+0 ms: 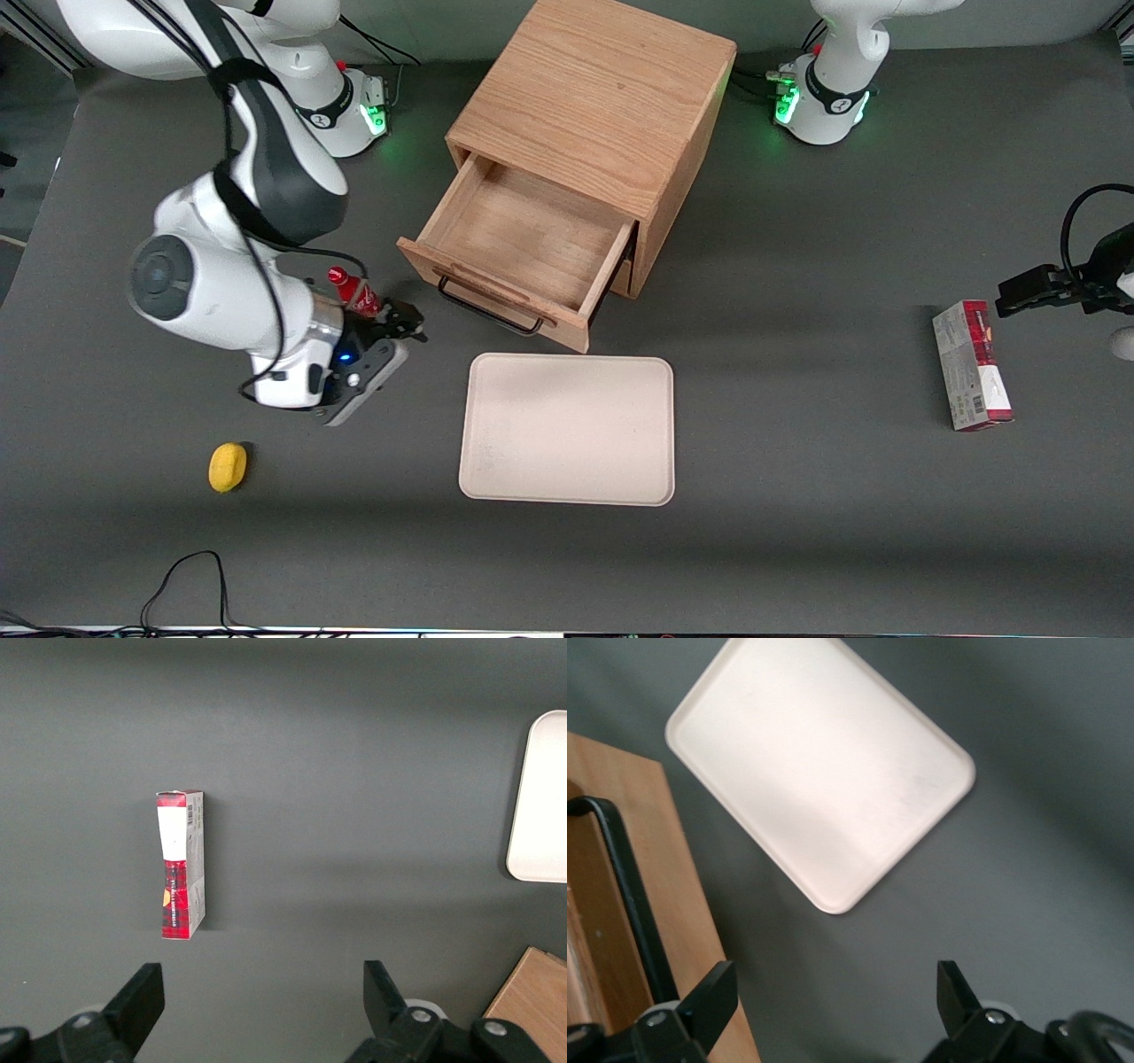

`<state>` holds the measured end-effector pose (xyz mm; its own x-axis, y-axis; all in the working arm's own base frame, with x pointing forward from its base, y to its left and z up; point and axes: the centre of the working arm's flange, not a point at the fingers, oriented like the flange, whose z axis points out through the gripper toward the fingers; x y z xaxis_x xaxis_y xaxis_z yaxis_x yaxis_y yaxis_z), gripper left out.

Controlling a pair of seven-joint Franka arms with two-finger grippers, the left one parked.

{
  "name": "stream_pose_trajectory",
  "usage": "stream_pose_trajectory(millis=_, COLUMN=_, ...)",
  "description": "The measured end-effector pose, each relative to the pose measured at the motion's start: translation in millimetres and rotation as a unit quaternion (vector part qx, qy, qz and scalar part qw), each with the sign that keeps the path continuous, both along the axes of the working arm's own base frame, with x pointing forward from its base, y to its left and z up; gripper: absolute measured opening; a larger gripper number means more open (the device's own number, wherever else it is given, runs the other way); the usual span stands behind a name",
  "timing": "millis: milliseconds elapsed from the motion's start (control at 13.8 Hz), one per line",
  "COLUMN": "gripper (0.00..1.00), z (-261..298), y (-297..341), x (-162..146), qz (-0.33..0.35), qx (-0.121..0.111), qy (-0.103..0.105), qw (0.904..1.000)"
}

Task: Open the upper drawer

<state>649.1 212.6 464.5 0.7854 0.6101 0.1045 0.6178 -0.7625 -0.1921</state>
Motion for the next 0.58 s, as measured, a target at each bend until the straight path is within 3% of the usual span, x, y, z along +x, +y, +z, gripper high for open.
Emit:
stream_pose_trajectory(millis=217, gripper=1.0, z=46, y=-107, x=25, qz=-0.07, qx=-0.051, qy=-0.033, qw=0.9957)
stream_pose_trajectory(millis=362, gripper=1.0, z=69, y=-150, x=16, qz=-0.129, qx=-0.067, qy=-0.013, qw=0.9893)
stream_pose_trajectory(millis=580, gripper=1.0, z=95, y=-185, x=-11, qz=-0.265, qx=-0.08, qy=0.024, qw=0.9606)
